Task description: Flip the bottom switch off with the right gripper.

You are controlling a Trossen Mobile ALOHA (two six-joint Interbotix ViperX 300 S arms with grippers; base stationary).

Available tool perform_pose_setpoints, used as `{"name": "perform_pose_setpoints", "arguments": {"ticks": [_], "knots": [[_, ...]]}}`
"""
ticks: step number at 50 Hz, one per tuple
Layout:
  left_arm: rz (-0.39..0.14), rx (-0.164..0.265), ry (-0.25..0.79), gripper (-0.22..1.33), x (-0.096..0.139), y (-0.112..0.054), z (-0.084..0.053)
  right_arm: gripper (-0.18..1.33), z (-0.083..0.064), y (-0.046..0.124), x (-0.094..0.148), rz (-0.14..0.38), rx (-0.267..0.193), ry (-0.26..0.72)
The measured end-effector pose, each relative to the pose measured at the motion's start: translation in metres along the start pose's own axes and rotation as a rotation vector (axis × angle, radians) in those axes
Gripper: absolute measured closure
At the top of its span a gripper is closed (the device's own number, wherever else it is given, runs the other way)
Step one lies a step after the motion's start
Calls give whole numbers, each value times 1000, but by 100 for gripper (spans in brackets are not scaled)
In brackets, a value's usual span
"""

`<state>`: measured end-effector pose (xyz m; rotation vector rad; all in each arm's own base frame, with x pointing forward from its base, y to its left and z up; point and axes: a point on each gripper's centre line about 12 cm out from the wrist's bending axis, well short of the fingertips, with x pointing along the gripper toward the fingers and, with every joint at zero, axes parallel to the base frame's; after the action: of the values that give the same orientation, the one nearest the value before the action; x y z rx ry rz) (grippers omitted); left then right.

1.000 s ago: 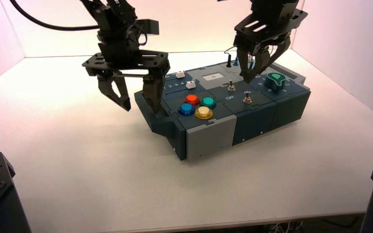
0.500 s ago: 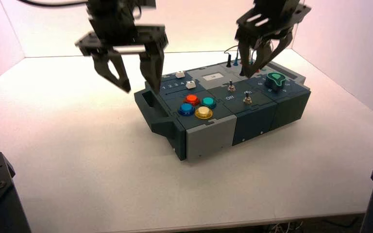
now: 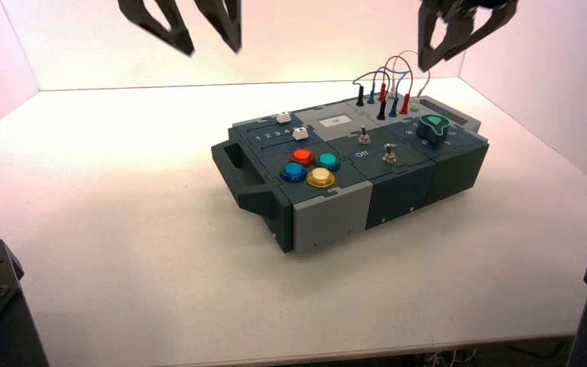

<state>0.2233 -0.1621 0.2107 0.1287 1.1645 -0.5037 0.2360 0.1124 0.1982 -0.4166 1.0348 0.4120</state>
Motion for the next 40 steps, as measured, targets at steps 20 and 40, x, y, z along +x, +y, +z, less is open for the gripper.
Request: {"name": "perform_pose_setpoints", "arguments": {"ticks": [20, 40], "knots": [[41, -17, -26, -22, 3, 27, -3, 7, -13, -11, -15, -27, 60, -50], [46, 4, -11, -22, 11, 30, -11, 6, -16, -10, -1, -20, 52, -2]]}}
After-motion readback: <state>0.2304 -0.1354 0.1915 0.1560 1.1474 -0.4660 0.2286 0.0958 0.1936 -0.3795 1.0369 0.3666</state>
